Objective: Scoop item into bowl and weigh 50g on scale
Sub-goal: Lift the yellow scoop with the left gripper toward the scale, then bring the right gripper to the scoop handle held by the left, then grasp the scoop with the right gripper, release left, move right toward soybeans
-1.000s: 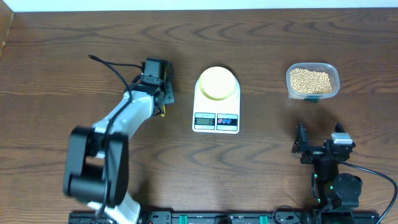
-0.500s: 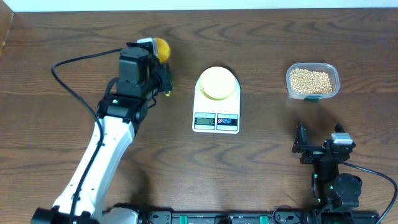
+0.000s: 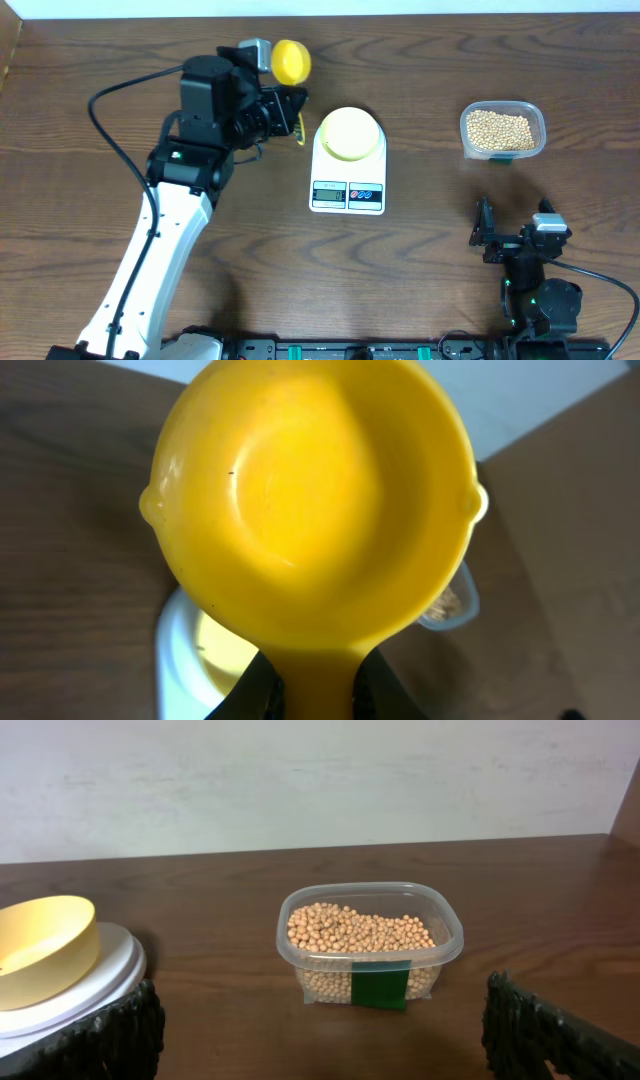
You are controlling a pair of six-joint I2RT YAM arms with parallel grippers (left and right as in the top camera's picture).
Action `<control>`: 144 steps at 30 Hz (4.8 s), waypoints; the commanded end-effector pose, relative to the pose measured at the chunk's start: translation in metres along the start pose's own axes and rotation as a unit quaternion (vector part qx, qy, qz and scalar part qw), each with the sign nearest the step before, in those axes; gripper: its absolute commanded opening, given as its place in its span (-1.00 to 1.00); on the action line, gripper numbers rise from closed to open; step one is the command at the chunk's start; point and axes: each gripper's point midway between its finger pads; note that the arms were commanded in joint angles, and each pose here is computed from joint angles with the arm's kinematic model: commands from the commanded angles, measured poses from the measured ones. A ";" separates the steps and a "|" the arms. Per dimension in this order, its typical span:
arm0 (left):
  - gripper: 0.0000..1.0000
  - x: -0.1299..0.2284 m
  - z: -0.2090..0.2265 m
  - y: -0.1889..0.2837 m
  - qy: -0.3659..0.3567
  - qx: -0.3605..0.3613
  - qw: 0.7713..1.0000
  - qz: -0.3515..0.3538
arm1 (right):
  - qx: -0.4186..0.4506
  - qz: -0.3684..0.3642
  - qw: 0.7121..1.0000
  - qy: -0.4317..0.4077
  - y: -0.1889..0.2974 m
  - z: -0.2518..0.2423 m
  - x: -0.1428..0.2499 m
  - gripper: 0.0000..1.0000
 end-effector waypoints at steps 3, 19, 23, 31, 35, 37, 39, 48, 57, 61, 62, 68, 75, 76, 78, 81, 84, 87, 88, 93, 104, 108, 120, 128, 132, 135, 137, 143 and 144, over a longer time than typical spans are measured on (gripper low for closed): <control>-0.85 0.025 -0.029 -0.018 -0.002 0.039 0.998 0.047 | 0.002 0.000 1.000 -0.005 0.000 -0.001 0.000 0.99; -0.85 0.085 -0.101 -0.066 -0.034 0.198 0.968 0.149 | -0.102 -0.050 0.993 -0.005 0.006 0.034 -0.026 0.99; -0.85 0.073 -0.114 -0.066 0.012 0.212 0.968 0.133 | -0.101 -0.090 0.991 -0.014 0.016 0.030 -0.070 0.99; -0.85 0.054 -0.133 -0.061 0.035 0.247 0.963 0.102 | -0.136 -0.094 0.986 -0.001 0.014 0.034 -0.165 0.99; -0.85 0.038 -0.139 -0.060 0.056 0.253 0.963 0.071 | -0.180 -0.038 0.983 -0.007 -0.006 0.046 -0.182 0.99; -0.85 0.028 -0.140 -0.060 0.090 0.252 0.962 0.056 | -0.199 0.002 0.980 -0.008 -0.017 0.051 -0.190 0.99; -0.85 0.021 -0.142 -0.059 0.124 0.253 0.958 0.046 | -0.217 0.038 0.975 -0.002 -0.024 0.055 -0.197 0.99; -0.84 0.016 -0.132 -0.065 0.217 0.224 0.949 0.047 | -0.250 0.176 0.952 -0.002 -0.049 0.059 -0.220 0.99; -0.85 0.039 -0.099 -0.078 0.258 0.144 0.952 0.076 | -0.389 0.172 0.904 -0.048 -0.047 0.104 -0.222 0.95; -0.85 0.043 -0.096 -0.078 0.277 0.133 0.948 0.083 | -0.433 0.194 0.879 -0.044 -0.046 0.132 -0.208 0.61; -0.84 0.042 -0.095 -0.078 0.298 0.131 0.942 0.086 | -0.440 0.202 0.874 -0.043 -0.046 0.139 -0.203 0.55; -0.85 0.033 -0.089 -0.077 0.410 0.121 0.899 0.090 | -0.438 0.246 0.863 -0.051 -0.057 0.156 -0.182 0.46; -0.84 0.026 -0.082 -0.076 0.535 0.107 0.833 0.096 | -0.457 0.259 0.849 -0.059 -0.063 0.180 -0.174 0.54; -0.85 0.026 -0.082 -0.076 0.535 0.107 0.833 0.096 | -0.457 0.260 0.849 -0.061 -0.064 0.183 -0.174 0.53; -0.84 0.025 -0.081 -0.076 0.535 0.106 0.833 0.092 | -0.440 0.265 0.856 -0.064 -0.071 0.188 -0.171 0.53; -0.85 0.025 -0.081 -0.076 0.536 0.106 0.833 0.092 | -0.396 0.278 0.873 -0.061 -0.082 0.191 -0.164 0.53; -0.85 0.023 -0.079 -0.076 0.537 0.105 0.833 0.086 | -0.341 0.290 0.893 -0.054 -0.093 0.194 -0.154 0.50; -0.85 0.023 -0.080 -0.076 0.537 0.106 0.833 0.087 | -0.275 0.304 0.910 -0.064 -0.103 0.189 -0.146 0.47; -0.85 0.024 -0.081 -0.076 0.536 0.107 0.832 0.092 | -0.257 0.306 0.914 -0.066 -0.106 0.187 -0.144 0.47; -0.84 0.029 -0.089 -0.073 0.530 0.118 0.832 0.116 | -0.229 0.301 0.923 -0.073 -0.118 0.187 -0.141 0.37; -0.84 0.031 -0.095 -0.071 0.515 0.129 0.837 0.131 | -0.240 0.281 0.925 -0.084 -0.130 0.200 -0.146 -0.17; -0.85 0.031 -0.095 -0.071 0.515 0.129 0.837 0.131 | -0.249 0.279 0.924 -0.081 -0.126 0.208 -0.147 -0.19; -0.85 0.031 -0.095 -0.071 0.516 0.129 0.837 0.131 | -0.254 0.259 0.928 -0.084 -0.129 0.212 -0.156 -0.98; -0.76 0.035 -0.073 -0.077 0.436 0.096 0.890 0.095 | -0.259 0.237 0.935 -0.058 -0.134 0.209 -0.162 -0.98; -0.54 0.031 -0.071 -0.076 0.310 0.108 0.942 0.075 | -0.254 0.230 0.937 -0.067 -0.137 0.200 -0.169 -0.98; -0.35 0.028 -0.069 -0.075 0.176 0.119 0.975 0.060 | -0.249 0.224 0.939 -0.075 -0.137 0.188 -0.176 -0.98; -0.36 0.027 -0.062 -0.074 0.133 0.115 0.983 0.055 | -0.244 0.218 0.941 -0.081 -0.139 0.179 -0.181 -0.98; 0.19 0.014 -0.045 -0.069 0.127 0.105 0.985 0.043 | -0.264 0.208 0.936 -0.106 -0.139 0.161 -0.192 -0.98; 0.21 0.012 -0.044 -0.067 0.115 0.110 0.986 0.045 | -0.265 0.208 0.935 -0.110 -0.140 0.156 -0.192 -0.98</control>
Point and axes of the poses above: each gripper's point midway between its finger pads, its own y axis back along the fingers, its own z axis along the line the jaws close on, x = y × z, and after that the axes turned 9 degrees about y, right-handed
